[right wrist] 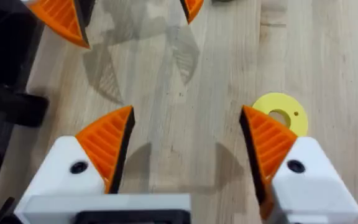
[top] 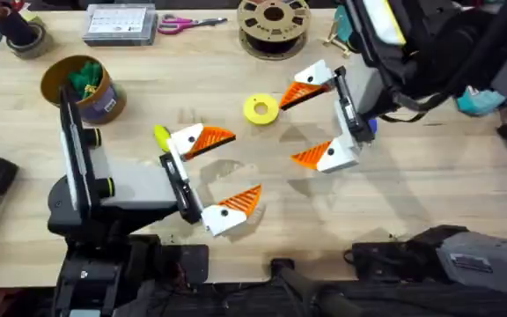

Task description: Pick up the gripper from the table and insert it into the empty holder that is missing its gripper. Then pick up a screw, insert it into the mounting hole, and use the screwdriver to tighten it. Finally, clean up the table by picking up the vegetable and placing it into the bucket.

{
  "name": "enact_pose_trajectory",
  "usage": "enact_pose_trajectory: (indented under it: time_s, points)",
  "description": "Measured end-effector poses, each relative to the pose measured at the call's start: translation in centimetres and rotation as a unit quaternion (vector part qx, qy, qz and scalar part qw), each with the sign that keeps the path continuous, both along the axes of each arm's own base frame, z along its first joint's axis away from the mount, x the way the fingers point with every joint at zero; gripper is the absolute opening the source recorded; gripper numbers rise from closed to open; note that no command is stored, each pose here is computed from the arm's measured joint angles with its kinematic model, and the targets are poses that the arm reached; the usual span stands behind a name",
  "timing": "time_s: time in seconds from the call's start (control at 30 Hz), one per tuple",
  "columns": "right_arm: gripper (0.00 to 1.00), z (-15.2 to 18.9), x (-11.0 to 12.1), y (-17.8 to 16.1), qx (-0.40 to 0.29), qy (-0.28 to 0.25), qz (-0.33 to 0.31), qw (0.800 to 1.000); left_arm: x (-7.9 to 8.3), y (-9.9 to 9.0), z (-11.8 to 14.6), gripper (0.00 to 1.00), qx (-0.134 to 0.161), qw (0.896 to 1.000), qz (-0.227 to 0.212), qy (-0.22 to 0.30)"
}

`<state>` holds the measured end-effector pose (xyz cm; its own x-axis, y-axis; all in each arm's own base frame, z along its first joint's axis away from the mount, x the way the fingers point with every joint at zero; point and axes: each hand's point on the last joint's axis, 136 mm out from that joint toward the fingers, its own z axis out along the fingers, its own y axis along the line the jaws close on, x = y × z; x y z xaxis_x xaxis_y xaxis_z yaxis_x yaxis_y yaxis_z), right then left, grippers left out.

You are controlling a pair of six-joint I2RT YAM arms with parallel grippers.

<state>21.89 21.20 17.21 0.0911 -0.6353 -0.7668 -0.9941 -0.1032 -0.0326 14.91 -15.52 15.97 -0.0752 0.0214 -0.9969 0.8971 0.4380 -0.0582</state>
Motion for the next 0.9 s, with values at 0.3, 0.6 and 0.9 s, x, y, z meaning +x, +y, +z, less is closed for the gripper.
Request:
enact_pose_trajectory:
  time_s: [0.3, 0.6, 0.9]
  points:
    - [0.997, 0.00, 0.00, 0.00, 0.000, 0.000, 0.000, 1.000, 0.00, 0.00, 0.00, 0.985, 0.000, 1.000, 0.000, 0.000]
    - [0.998, 0.00, 0.00, 0.00, 0.000, 0.000, 0.000, 1.000, 0.00, 0.00, 0.00, 0.985, 0.000, 1.000, 0.000, 0.000]
    - [0.998, 0.00, 0.00, 0.00, 0.000, 0.000, 0.000, 1.000, 0.00, 0.00, 0.00, 0.054, 0.001, 1.000, 0.000, -0.001]
